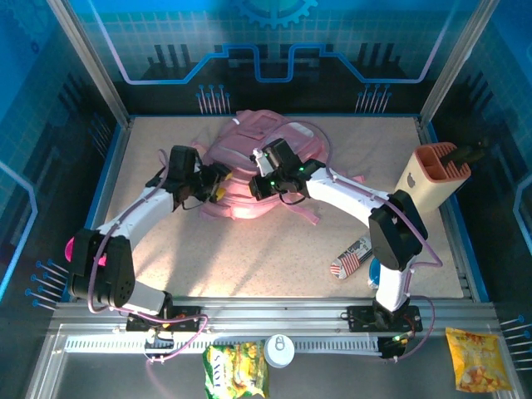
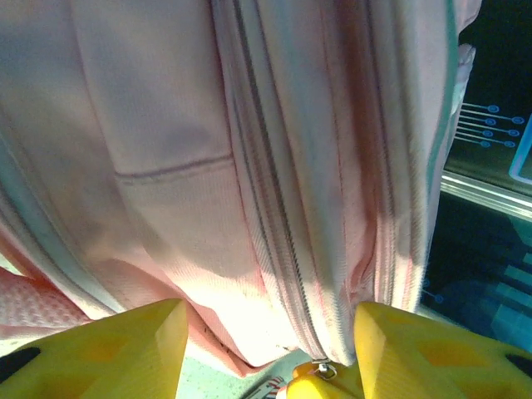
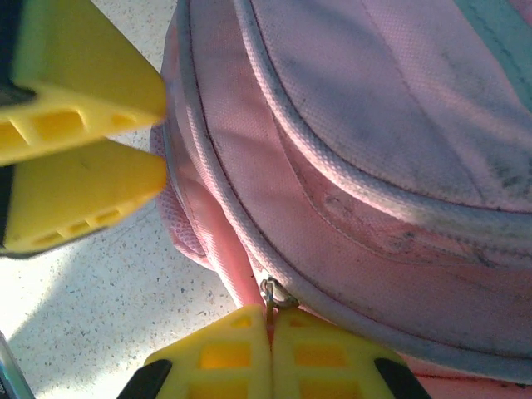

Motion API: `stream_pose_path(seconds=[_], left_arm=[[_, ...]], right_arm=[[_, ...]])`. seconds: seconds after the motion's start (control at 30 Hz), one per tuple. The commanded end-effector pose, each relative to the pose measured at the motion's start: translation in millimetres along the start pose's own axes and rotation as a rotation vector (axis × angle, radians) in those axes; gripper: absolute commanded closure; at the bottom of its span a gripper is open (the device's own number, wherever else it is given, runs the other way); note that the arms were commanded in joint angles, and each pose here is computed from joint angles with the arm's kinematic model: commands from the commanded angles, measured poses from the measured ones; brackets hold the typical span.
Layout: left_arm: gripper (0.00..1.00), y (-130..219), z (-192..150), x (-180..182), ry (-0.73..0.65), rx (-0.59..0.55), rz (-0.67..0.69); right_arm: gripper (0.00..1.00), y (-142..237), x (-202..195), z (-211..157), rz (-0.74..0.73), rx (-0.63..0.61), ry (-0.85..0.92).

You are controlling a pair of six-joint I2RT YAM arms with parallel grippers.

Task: Pack the student bag

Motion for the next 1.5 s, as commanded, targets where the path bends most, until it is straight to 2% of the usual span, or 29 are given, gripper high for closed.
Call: stream_pose_path(seconds=[0.0,0.2,0.37,0.53,0.77,1.2,1.47], left_arm=[[0.46,-8,-3,-9,0.035,0.027,-0.045],[0.49,-20,-3,-15,0.027,0.043,-0.040],[0.66,-26,-1,-15,0.014,0.043,-0.025],[0.84,-24,2,-17,-0.031,0.023,-0.007],[1.00,-21,8,-9,-0.060,0.016,0.024],[1.00,-17,4,2,-0.064,0.036,0.040],[1.00,-19,-5,8,-0.074,0.065,0.046]], right_arm=[[1.00,6,23,21,0.075,-0.059,0.031],[1.00,7,24,18,0.078,-0.054,0.034],[1.00,9,19,13,0.043,-0.043,0.048],[1.00,13,-8,-8,-0.094,0.003,0.085],[1.00,28,-52,-38,-0.231,0.057,0.069],[1.00,46,-150,-38,-0.424,0.103,-0.111],[0.89,54,-202,-28,-0.492,0.092,-0.255]])
Point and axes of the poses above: each hand's point on the last joint's axis, 136 mm out from that joint toward the fingers, its own y axis back along the fingers, its own x axis along the line the jaws close on, z = x × y, the point moved 1 cm from there along y, back along the fingers, and after that the axes turned 10 degrees about y, right-handed, at the moved point
